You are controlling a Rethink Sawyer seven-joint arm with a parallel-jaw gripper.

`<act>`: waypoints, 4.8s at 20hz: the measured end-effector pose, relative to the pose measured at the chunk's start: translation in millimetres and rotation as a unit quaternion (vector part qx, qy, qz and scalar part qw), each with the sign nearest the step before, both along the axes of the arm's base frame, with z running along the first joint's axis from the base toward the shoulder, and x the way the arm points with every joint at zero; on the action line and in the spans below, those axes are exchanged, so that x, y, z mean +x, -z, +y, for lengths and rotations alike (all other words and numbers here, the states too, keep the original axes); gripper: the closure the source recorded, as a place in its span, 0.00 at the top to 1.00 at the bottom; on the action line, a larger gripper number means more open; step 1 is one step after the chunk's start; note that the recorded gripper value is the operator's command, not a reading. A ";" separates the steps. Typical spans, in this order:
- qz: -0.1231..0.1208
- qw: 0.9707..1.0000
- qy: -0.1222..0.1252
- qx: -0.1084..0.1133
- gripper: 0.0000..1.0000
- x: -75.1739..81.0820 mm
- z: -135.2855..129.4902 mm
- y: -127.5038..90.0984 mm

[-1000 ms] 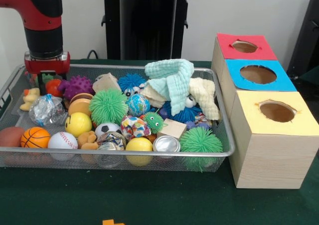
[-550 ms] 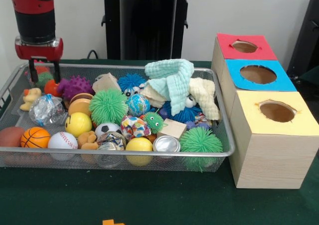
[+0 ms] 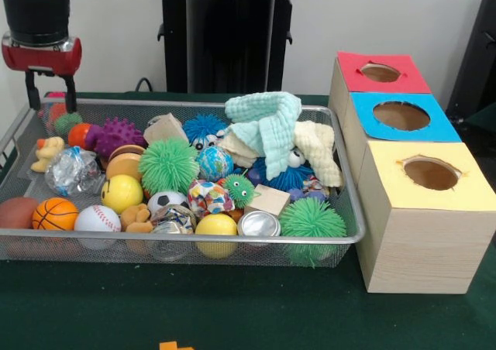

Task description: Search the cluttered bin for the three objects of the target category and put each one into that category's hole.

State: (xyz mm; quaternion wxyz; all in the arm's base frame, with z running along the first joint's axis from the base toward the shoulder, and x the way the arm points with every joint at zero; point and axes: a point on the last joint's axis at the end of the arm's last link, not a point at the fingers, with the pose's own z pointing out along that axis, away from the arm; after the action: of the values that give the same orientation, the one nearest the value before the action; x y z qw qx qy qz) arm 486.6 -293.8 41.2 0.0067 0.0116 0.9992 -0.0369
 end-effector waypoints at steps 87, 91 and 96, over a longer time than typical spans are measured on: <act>-0.009 0.997 0.071 0.043 1.00 132.5 -10.7 31.1; -0.004 0.997 0.069 0.041 1.00 129.0 -16.4 50.6; 0.004 0.997 0.065 0.039 1.00 120.1 -21.0 71.2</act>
State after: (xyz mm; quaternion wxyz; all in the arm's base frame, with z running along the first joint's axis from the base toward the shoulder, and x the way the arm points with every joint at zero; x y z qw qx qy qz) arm 606.7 -314.9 -30.0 -0.0006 0.0764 0.9971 0.0015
